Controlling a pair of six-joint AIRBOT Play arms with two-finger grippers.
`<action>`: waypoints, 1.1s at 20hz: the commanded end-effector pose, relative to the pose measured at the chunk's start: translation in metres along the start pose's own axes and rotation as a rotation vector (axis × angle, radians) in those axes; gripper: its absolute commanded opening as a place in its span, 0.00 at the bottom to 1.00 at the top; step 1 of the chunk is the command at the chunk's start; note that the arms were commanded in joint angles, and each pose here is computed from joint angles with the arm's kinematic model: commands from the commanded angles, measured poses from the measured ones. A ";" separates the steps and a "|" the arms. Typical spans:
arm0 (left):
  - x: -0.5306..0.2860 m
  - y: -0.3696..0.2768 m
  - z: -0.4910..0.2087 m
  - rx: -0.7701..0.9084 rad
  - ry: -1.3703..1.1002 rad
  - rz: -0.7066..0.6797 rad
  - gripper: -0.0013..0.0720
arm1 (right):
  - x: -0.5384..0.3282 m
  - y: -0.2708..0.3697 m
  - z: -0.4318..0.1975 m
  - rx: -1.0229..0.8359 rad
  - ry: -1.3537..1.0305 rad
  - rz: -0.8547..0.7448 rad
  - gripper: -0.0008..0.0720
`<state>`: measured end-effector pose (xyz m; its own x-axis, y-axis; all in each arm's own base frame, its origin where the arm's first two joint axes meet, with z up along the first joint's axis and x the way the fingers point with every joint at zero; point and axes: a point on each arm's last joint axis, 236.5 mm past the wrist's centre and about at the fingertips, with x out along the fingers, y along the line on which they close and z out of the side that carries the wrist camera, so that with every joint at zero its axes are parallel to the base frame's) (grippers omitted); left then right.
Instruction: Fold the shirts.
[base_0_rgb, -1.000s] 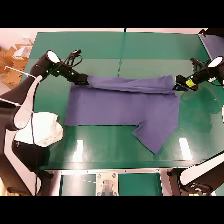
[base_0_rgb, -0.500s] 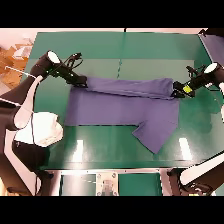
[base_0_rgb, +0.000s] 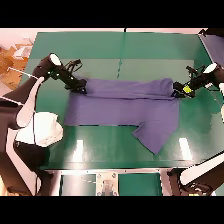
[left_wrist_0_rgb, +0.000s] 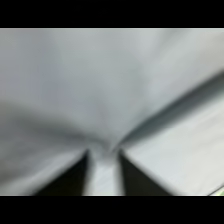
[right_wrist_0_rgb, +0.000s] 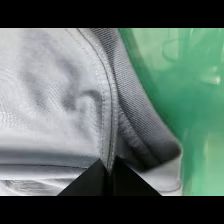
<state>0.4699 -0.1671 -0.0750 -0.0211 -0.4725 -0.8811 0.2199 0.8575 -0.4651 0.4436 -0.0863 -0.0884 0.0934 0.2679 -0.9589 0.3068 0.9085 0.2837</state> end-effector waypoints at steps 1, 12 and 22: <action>0.001 -0.009 -0.005 -0.060 0.025 -0.037 0.55 | 0.000 0.004 -0.002 0.002 0.008 0.013 0.04; -0.082 -0.010 -0.042 -0.076 0.167 0.031 0.50 | -0.068 -0.020 -0.024 0.091 -0.011 -0.032 0.34; -0.089 -0.003 -0.175 -0.183 0.013 0.183 0.06 | -0.064 -0.032 -0.181 0.307 0.046 -0.033 0.03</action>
<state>0.3397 -0.1053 0.0099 -0.1282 -0.3391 -0.9320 0.0991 0.9306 -0.3523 0.2995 -0.0868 -0.0286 0.0327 0.2635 -0.9641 0.5125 0.8237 0.2425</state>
